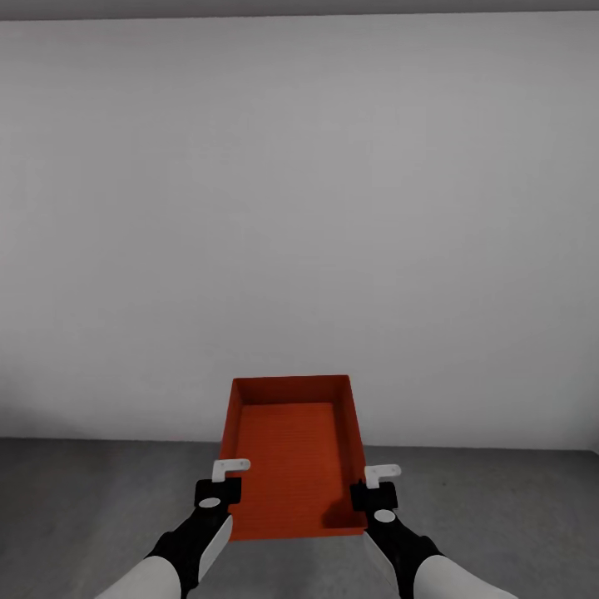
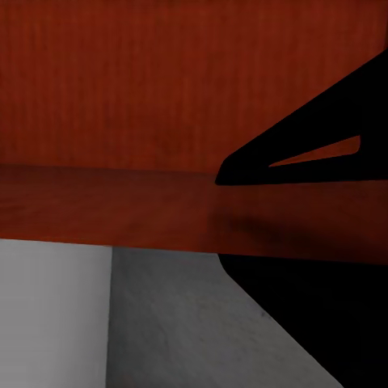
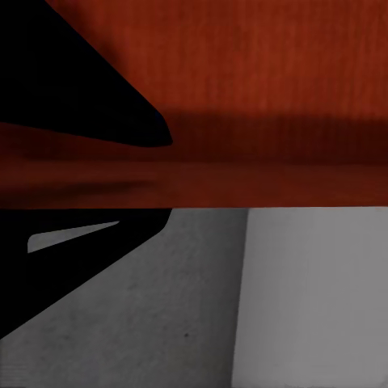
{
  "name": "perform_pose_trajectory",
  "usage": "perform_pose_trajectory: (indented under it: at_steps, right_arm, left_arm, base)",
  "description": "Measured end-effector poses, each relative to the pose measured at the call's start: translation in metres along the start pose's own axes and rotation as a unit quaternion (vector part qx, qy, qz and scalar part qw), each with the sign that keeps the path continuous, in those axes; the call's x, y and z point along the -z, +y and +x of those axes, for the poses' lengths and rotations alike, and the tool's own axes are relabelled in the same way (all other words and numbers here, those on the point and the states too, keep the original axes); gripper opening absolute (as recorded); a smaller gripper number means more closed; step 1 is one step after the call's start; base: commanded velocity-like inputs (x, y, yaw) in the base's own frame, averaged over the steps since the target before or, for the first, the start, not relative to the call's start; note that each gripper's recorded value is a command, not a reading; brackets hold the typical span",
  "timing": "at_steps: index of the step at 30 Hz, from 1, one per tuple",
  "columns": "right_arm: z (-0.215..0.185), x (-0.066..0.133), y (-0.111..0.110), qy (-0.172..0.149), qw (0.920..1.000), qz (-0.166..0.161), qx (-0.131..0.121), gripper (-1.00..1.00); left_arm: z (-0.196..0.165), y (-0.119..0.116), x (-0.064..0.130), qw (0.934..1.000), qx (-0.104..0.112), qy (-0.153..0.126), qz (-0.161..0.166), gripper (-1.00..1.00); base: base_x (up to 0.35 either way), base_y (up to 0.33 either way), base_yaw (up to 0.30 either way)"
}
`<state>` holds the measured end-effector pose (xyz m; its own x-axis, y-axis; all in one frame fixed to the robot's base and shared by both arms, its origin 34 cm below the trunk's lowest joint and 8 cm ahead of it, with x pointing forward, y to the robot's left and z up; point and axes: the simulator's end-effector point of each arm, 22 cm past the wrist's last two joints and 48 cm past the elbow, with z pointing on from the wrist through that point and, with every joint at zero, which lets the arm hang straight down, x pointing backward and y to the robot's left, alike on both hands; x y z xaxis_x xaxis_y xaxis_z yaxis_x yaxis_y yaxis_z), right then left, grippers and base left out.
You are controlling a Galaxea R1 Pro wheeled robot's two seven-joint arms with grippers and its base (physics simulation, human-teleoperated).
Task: Move the two storage containers from the living room to the garage. In the garage, place one container on the floor and stack the other container on top of it (either order is fine).
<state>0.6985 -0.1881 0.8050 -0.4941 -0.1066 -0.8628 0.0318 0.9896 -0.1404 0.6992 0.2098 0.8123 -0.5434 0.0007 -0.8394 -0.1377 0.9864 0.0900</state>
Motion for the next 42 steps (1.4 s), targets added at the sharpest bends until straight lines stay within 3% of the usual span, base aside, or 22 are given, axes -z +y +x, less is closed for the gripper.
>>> perform_pose_trajectory:
  at_steps: [42]
  right_arm:
    - [0.023, -0.007, 0.004, 0.023, 0.9997, -0.003, 0.001, -1.00]
  left_arm:
    - [0.022, -0.001, -0.009, 0.9997, -0.004, 0.023, 0.000, -1.00]
  base:
    - [0.006, 0.000, 0.000]
